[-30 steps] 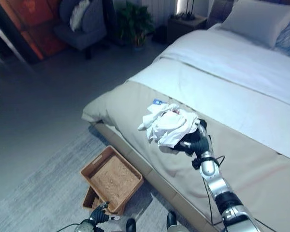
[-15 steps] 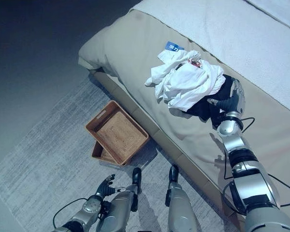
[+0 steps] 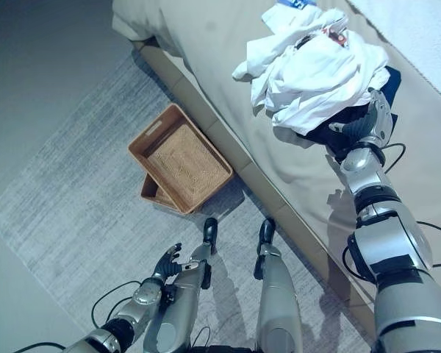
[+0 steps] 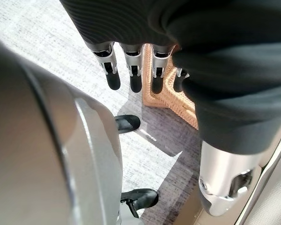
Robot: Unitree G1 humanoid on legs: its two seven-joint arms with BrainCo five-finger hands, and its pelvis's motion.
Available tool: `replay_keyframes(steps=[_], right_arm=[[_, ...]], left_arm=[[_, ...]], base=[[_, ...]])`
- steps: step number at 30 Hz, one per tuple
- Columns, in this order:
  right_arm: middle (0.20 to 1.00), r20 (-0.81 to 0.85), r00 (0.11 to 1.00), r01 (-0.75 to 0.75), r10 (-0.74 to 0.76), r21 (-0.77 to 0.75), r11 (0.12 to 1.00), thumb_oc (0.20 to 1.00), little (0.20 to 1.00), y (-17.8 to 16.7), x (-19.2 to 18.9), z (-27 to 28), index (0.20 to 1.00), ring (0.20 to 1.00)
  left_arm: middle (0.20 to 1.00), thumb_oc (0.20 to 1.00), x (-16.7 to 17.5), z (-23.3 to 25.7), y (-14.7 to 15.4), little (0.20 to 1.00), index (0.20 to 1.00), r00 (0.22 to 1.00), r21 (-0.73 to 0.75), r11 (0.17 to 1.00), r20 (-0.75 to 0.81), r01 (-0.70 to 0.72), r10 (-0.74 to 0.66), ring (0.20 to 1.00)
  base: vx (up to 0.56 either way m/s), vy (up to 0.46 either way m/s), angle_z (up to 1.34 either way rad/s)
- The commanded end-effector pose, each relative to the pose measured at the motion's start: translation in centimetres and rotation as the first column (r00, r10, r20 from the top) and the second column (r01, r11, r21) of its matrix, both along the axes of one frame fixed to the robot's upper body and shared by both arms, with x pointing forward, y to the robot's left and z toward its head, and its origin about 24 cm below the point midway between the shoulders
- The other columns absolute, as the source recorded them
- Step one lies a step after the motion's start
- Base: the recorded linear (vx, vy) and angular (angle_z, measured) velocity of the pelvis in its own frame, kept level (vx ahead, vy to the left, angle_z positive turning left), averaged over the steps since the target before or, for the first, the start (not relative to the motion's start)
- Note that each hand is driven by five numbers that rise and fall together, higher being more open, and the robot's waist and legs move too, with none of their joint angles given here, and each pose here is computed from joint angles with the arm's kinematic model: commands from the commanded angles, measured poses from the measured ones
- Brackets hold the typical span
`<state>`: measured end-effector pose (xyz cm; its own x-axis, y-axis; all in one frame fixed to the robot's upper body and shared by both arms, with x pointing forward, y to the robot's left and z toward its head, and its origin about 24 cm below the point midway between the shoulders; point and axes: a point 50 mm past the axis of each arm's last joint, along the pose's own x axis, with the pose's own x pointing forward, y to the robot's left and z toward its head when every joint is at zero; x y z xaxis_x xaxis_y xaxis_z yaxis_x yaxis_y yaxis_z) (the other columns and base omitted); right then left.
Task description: Pick up clothes into the bucket
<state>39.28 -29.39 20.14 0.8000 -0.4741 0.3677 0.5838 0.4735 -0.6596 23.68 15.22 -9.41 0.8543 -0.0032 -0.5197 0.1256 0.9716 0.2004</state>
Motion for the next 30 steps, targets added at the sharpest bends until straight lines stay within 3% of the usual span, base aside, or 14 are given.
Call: replay_keyframes(steps=[1, 6, 17, 30], right_arm=[[1.000, 0.060, 0.996, 0.075, -0.068, -0.136, 0.988, 1.000, 1.000, -2.1, -0.6, 4.6, 1.000, 1.000], [1.000, 0.080, 0.992, 0.108, -0.093, -0.202, 0.974, 1.000, 1.000, -2.4, -0.8, 6.7, 1.000, 1.000], [1.000, 0.286, 0.956, 0.136, -0.059, -0.257, 0.957, 1.000, 1.000, -0.9, -1.3, 12.6, 1.000, 1.000], [1.000, 0.119, 0.966, 0.257, -0.231, -0.292, 0.921, 1.000, 1.000, -4.7, -2.8, 13.9, 1.000, 1.000]], left_arm=[[1.000, 1.000, -0.4, -0.1, -1.2, 1.000, 1.000, 1.000, -0.039, 0.999, 0.007, 0.002, -0.001, 1.000], [1.000, 1.000, 0.3, 0.5, -1.9, 1.000, 1.000, 0.999, -0.058, 0.998, 0.036, 0.017, -0.015, 1.000], [1.000, 1.000, 2.1, 2.4, -3.2, 1.000, 1.000, 0.991, -0.088, 0.995, 0.130, 0.048, -0.037, 1.000], [1.000, 1.000, 1.6, 2.0, -3.5, 1.000, 1.000, 0.994, -0.111, 0.991, 0.096, 0.070, -0.059, 1.000]], base=[[0.00, -0.004, 0.10], [0.01, -0.007, 0.07], [0.01, -0.005, 0.08], [0.02, -0.029, 0.15]])
